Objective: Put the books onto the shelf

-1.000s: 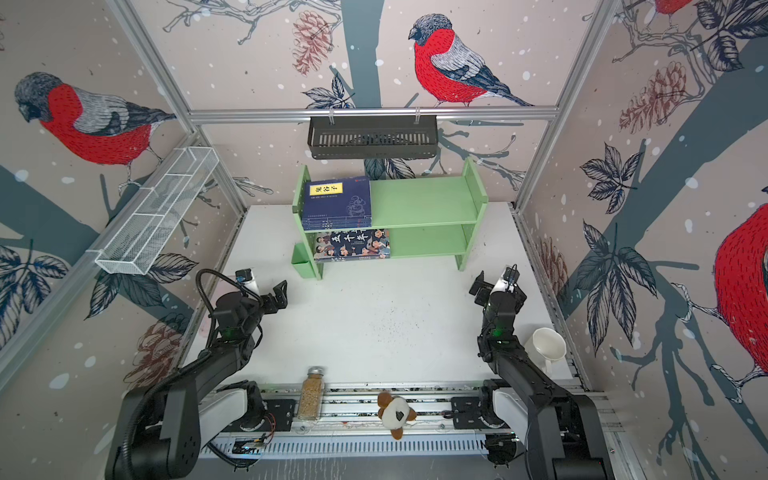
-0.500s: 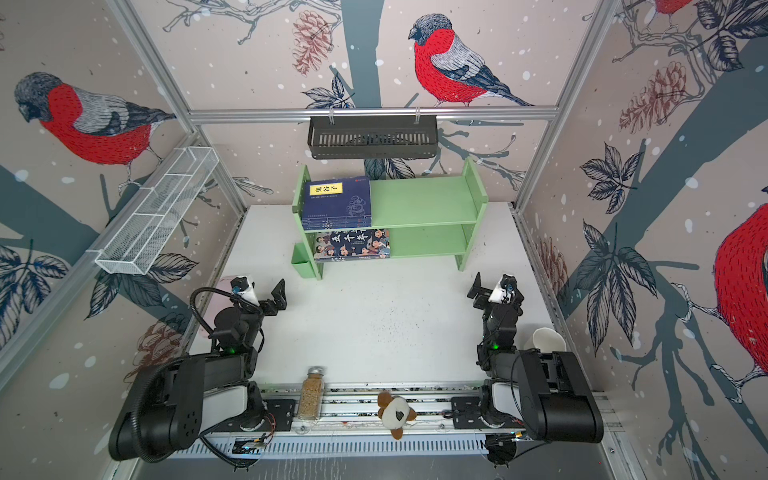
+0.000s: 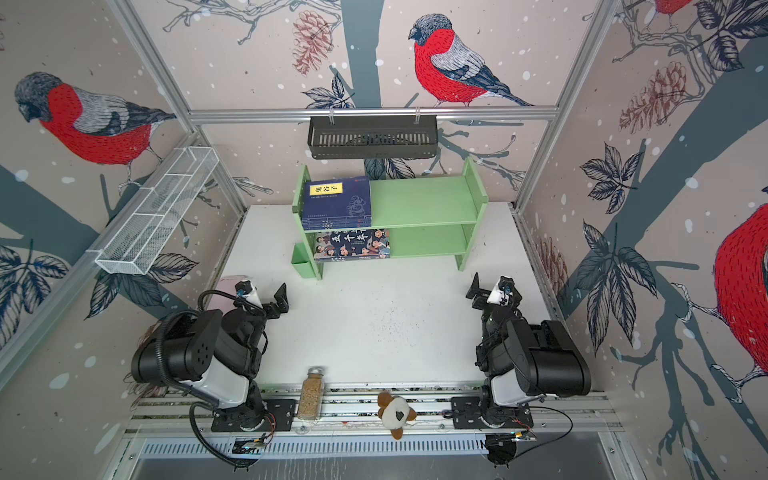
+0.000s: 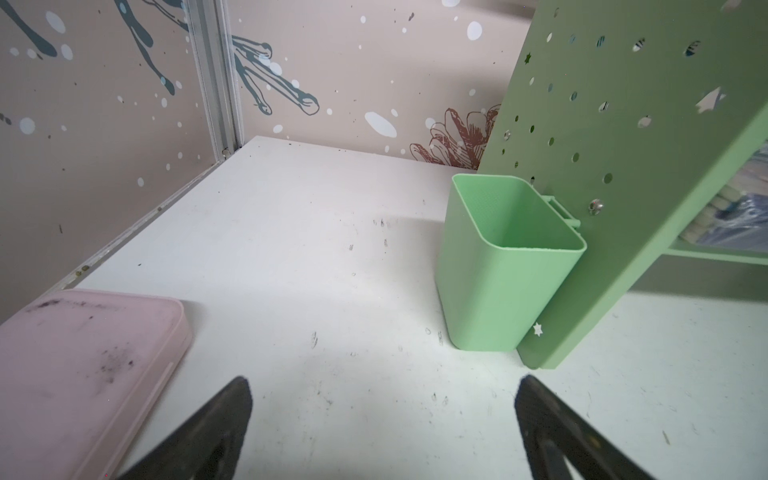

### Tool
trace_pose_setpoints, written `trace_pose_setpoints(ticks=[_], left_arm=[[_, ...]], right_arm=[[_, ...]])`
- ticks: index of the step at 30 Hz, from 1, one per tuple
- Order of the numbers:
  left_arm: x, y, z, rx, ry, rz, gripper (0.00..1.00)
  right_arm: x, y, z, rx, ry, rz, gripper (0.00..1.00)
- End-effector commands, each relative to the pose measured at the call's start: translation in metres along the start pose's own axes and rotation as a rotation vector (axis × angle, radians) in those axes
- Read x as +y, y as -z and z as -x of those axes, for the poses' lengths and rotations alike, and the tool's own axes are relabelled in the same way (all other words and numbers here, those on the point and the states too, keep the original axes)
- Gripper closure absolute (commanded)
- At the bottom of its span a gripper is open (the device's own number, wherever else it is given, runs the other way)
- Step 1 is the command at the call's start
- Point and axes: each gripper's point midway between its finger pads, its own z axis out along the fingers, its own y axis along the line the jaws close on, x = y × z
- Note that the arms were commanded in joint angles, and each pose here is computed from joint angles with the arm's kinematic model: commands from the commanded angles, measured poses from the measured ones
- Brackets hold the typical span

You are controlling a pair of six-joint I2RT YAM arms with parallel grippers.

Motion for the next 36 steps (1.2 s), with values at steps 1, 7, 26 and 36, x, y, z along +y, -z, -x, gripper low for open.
trace_pose_setpoints(ticks=[1, 7, 26, 36], left_arm=[[-0.008, 0.006, 0.058, -0.240, -0.051, -0.026, 0.01], [-0.007, 0.006, 0.058, -0.239, -0.051, -0.026, 0.01], [-0.008, 0.006, 0.058, -0.240, -0.052, -0.027, 0.01], [-0.008, 0.005, 0.058, -0.240, -0.052, -0.028, 0.01]], right_arm=[[0.001, -0.010, 0.000, 0.013, -0.009, 0.005, 0.00], [0.003, -0.033, -0.014, 0.113, -0.001, 0.005, 0.00], [0.012, -0.045, -0.020, 0.156, 0.070, -0.038, 0.00], [0.012, -0.045, -0.021, 0.161, 0.071, -0.037, 0.00]])
